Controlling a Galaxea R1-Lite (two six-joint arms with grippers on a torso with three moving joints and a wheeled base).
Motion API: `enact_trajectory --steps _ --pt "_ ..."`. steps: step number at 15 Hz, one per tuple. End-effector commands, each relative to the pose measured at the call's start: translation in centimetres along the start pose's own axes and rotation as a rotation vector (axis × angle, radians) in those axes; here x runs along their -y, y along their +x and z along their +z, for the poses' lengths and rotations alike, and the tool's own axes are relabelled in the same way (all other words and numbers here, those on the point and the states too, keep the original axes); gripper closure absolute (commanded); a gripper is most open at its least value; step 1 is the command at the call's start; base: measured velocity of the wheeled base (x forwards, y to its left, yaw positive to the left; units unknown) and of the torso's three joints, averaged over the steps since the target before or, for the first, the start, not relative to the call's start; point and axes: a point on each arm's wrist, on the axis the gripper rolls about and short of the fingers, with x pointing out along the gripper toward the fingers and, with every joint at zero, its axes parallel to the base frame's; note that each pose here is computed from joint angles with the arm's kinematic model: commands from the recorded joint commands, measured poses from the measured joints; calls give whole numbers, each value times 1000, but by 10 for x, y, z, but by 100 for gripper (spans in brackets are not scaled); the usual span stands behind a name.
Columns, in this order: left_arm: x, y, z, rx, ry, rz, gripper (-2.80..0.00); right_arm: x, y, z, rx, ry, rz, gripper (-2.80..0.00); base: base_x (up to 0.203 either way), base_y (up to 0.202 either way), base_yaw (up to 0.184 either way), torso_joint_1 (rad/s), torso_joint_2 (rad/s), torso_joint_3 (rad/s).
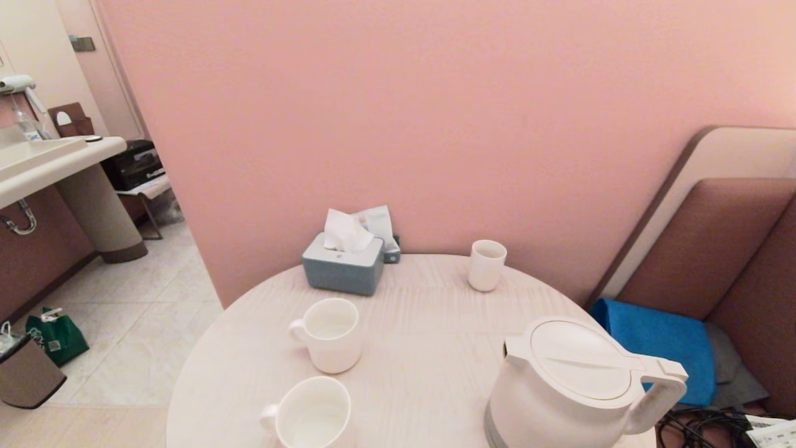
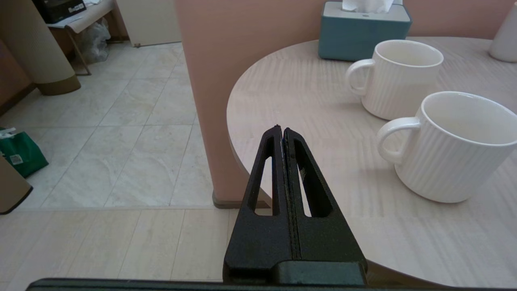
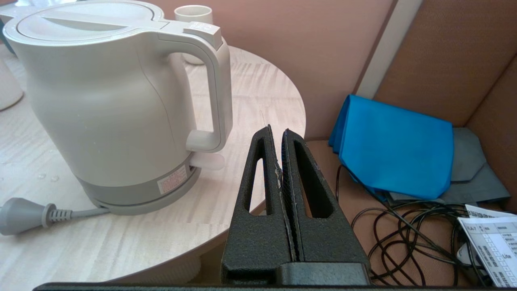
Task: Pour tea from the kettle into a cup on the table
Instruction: Pick up the kettle
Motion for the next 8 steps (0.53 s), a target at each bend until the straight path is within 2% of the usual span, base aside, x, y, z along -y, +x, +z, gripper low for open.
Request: enact_trajectory --steps 1,8 --pt "0 0 0 0 0 0 0 0 0 0 0 0 1 0 0 0 0 0 0 0" --pt "0 0 0 0 0 0 0 0 0 0 0 0 1 0 0 0 0 0 0 0"
